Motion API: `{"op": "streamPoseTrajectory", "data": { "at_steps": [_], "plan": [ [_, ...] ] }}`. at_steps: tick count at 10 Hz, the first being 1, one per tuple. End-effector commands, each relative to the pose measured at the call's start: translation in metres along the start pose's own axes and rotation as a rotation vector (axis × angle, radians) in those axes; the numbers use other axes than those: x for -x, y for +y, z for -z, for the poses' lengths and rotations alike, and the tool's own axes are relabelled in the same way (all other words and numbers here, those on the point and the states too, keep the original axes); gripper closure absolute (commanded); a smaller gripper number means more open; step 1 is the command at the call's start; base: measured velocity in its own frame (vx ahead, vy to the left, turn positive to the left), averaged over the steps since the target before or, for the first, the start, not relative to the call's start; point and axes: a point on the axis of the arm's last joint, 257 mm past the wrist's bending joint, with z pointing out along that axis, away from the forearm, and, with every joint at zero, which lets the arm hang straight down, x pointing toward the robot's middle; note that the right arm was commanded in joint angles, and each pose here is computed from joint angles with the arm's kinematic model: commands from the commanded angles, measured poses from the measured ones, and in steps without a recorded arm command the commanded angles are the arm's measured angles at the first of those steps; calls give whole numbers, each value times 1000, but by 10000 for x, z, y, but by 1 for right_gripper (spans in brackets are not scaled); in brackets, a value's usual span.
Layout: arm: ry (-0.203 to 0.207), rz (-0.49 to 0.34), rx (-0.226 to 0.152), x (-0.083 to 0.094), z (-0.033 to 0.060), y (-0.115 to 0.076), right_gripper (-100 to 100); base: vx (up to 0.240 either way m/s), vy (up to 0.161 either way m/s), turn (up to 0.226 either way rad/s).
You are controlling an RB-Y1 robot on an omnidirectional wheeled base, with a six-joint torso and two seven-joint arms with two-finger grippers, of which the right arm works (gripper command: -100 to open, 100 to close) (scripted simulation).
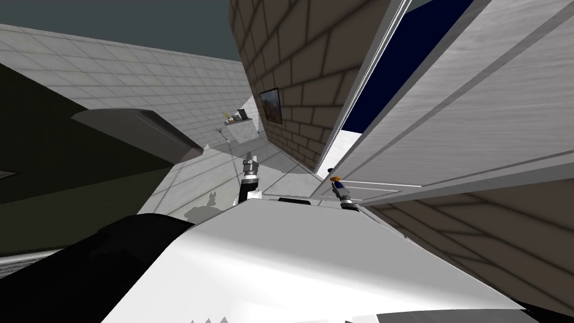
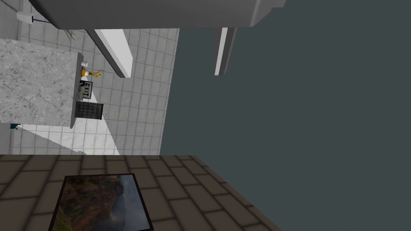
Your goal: Pull the door open
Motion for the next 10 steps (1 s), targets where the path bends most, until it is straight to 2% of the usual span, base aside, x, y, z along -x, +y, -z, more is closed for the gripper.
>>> {"op": "streamPoseTrajectory", "data": {
  "at_steps": [1,2,3,10],
  "plan": [
    [7,-2,-21,-24,51,5,100,-187,-45,64],
    [-2,-1,-14,8,44,-5,100,-84,-18,10],
    [-3,-2,-31,22,142,-3,100,-151,-32,148],
    [5,-2,-85,-9,403,29,100,-184,-70,131]
  ]
}}
